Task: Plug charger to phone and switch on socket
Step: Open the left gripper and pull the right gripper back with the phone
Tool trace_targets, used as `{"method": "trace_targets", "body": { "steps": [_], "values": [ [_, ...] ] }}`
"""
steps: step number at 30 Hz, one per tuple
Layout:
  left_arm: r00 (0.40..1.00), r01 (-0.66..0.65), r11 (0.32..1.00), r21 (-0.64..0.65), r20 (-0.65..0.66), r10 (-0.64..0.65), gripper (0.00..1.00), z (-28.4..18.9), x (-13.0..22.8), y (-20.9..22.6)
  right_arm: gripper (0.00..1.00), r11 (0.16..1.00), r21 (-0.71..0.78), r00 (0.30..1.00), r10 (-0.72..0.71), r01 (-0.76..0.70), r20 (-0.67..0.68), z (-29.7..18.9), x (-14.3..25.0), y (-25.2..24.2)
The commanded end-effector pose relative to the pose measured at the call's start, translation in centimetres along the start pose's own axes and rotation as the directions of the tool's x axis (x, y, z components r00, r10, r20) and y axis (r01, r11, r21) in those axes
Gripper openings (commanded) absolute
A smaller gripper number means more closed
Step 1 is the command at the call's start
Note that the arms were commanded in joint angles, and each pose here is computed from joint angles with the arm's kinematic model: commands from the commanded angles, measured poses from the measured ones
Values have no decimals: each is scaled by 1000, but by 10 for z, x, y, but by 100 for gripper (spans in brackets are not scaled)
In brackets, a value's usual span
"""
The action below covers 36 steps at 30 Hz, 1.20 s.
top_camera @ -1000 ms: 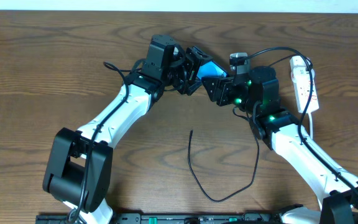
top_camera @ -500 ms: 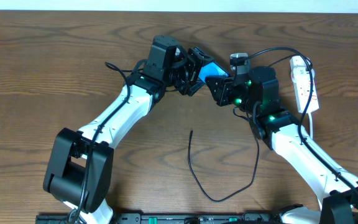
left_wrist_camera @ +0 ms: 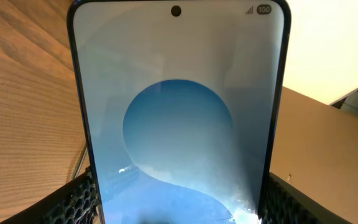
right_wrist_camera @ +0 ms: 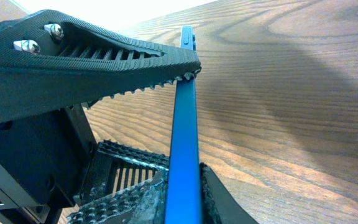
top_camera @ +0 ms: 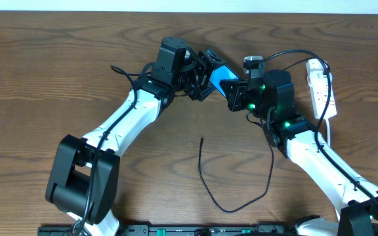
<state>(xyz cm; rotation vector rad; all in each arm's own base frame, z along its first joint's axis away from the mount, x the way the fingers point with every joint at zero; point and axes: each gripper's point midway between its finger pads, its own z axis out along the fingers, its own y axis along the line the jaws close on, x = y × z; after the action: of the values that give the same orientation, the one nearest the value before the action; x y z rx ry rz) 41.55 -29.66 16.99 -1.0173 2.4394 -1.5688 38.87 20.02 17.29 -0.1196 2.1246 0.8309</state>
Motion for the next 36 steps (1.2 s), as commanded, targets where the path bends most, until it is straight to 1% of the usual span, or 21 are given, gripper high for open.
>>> {"method": "trace_targets", "body": {
  "steps": [1,4,6,20,21,22,24,25,26,28,36],
  "values": [
    [1000,-19,999,33,1,18,7,-7,5,-14,8,1000,-21,1000,-9,9,7,1,-6,8],
    [1000,-18,999,33,1,18,7,-7,5,-14,2,1000,-20,1000,-9,9,7,0,-6,8],
    [1000,-18,999,33,0,18,7,-7,5,-14,1,1000,-20,1000,-9,9,7,0,-6,8],
    [1000,-18,999,32,1,18,7,-7,5,-14,1,1000,-14,1000,-8,8,9,1,-6,7],
    [1000,-18,999,32,1,18,10,-7,5,-14,1,1000,-14,1000,-8,8,9,0,-6,7],
    [1000,-18,999,32,1,18,23,-7,5,-14,1,1000,-13,1000,-8,8,9,0,-6,6],
    [1000,-18,999,32,1,18,52,-7,5,-14,1,1000,-10,1000,-8,8,10,0,-6,6],
    [1000,-18,999,32,1,18,63,-7,5,-13,1,1000,-10,1000,-8,8,10,0,-6,6],
    [1000,-18,999,32,1,18,79,-7,5,-13,1,1000,-9,1000,-7,7,8,1,-6,6],
    [1000,-18,999,32,1,18,91,-7,5,-13,1,1000,-4,1000,-6,6,6,0,-5,5],
    [1000,8,1000,-7,0,-8,93,-7,5,-3,1,1000,13,1000,-1,1,12,0,-7,0]
  ]
}}
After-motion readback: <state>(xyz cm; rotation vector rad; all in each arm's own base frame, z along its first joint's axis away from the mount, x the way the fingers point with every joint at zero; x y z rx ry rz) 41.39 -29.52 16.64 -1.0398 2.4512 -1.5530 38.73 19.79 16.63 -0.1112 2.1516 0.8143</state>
